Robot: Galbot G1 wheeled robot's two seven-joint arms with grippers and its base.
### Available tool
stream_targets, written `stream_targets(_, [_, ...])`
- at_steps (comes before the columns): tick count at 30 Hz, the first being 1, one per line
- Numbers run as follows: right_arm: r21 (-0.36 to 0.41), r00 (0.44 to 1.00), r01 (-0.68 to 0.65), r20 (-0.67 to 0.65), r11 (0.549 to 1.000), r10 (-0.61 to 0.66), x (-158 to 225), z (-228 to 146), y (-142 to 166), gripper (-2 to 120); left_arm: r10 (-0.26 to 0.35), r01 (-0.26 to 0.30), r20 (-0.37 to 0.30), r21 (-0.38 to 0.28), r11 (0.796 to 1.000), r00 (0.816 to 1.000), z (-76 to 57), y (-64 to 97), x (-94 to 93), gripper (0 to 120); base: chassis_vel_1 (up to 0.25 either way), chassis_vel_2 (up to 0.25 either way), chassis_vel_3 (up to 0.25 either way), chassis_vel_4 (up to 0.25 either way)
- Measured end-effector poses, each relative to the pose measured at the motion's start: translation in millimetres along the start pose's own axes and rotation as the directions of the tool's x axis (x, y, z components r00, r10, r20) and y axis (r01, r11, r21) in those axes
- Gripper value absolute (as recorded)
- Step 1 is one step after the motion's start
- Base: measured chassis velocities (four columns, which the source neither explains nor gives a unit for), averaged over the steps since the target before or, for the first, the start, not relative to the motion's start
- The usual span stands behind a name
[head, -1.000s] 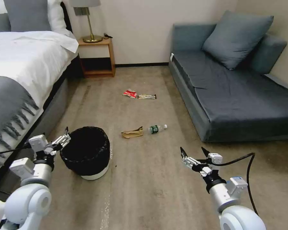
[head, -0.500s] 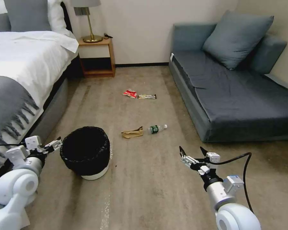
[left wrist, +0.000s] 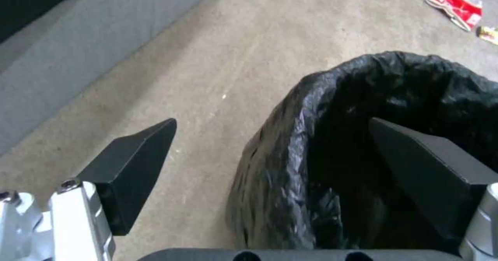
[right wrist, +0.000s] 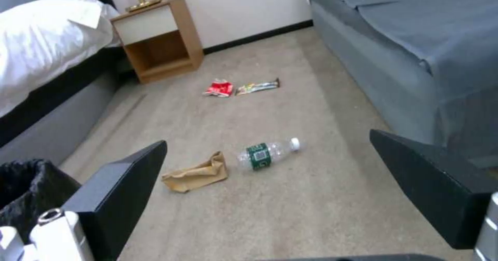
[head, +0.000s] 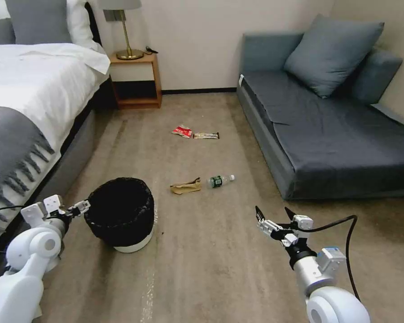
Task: Pick up the trash bin, then pick up the garbage on the floor and place it into the trash bin.
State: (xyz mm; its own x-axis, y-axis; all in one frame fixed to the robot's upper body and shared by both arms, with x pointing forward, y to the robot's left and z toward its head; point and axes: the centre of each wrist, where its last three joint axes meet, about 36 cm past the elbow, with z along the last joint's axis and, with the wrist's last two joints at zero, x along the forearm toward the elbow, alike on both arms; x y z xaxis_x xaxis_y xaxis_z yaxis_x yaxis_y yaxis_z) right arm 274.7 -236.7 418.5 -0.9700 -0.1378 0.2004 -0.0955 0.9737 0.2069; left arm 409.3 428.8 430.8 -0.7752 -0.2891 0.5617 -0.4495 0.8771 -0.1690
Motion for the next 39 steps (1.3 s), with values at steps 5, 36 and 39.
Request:
stream_targets(5, [-0.001, 1.000, -0.001, -0.003, 1.000, 0.001, -3, 0, -3, 100, 0.011, -0.011, -0.021, 0.022, 1.000, 1.000, 1.7, -8.8, -17.0, 95, 0.000, 0.000, 0.000, 0.000])
stream_targets(36, [-0.020, 1.000, -0.009, -0.020, 1.000, 0.008, -24, -4, -17, 100, 0.000, -0.004, -0.143, -0.022, 1.000, 0.990, 26.1, -38.8, -70.8, 58, 0.000, 0.000, 0.000, 0.000])
stream_targets(39, [-0.020, 1.000, -0.011, -0.021, 1.000, 0.011, -23, -4, -18, 100, 0.000, -0.003, -0.152, -0.019, 1.000, 0.988, 30.5, -38.9, -70.9, 46, 0.000, 0.000, 0.000, 0.000])
